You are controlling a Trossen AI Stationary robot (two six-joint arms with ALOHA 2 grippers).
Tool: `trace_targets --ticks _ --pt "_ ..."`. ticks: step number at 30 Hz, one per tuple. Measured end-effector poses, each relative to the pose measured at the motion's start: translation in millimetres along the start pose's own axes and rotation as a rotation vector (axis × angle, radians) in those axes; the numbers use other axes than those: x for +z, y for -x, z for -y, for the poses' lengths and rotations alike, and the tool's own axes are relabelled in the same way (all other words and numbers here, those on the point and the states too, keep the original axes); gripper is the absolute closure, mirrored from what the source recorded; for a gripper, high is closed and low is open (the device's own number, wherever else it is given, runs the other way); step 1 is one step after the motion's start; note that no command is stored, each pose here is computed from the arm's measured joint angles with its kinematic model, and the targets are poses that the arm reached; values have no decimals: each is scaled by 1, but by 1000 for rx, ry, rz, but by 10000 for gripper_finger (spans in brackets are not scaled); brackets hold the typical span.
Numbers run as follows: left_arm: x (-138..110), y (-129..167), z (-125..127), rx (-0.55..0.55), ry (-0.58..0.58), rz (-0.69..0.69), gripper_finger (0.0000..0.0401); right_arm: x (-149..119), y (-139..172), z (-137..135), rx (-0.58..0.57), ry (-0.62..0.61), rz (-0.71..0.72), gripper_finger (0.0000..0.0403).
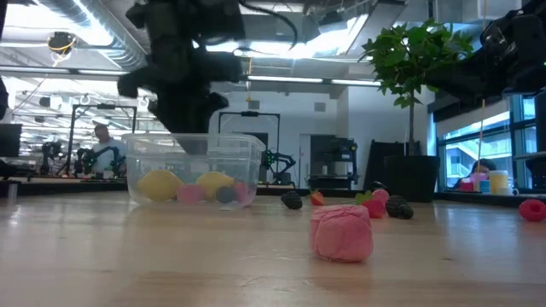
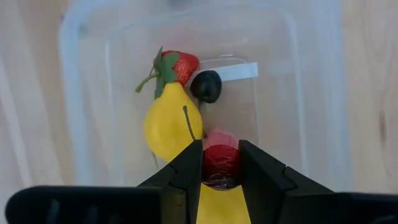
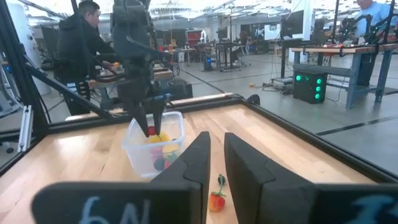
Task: Pick and placing Produce into tupperware
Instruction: Put the red cherry into the transparent bin
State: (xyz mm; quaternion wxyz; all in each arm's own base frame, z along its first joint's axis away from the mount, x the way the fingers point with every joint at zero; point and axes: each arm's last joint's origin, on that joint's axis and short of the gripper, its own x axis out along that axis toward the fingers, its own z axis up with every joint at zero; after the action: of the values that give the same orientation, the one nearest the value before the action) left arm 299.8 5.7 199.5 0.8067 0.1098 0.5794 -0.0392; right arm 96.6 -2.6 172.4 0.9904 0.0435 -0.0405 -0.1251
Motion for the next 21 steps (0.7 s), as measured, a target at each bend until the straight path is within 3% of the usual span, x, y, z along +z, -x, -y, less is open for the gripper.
trace_targets --ticks 6,21 --pt "1 -15 1 -7 -2 -39 312 0 0 0 -2 1 0 352" --pt "3 -15 0 5 -2 -13 312 0 0 0 -2 4 1 352"
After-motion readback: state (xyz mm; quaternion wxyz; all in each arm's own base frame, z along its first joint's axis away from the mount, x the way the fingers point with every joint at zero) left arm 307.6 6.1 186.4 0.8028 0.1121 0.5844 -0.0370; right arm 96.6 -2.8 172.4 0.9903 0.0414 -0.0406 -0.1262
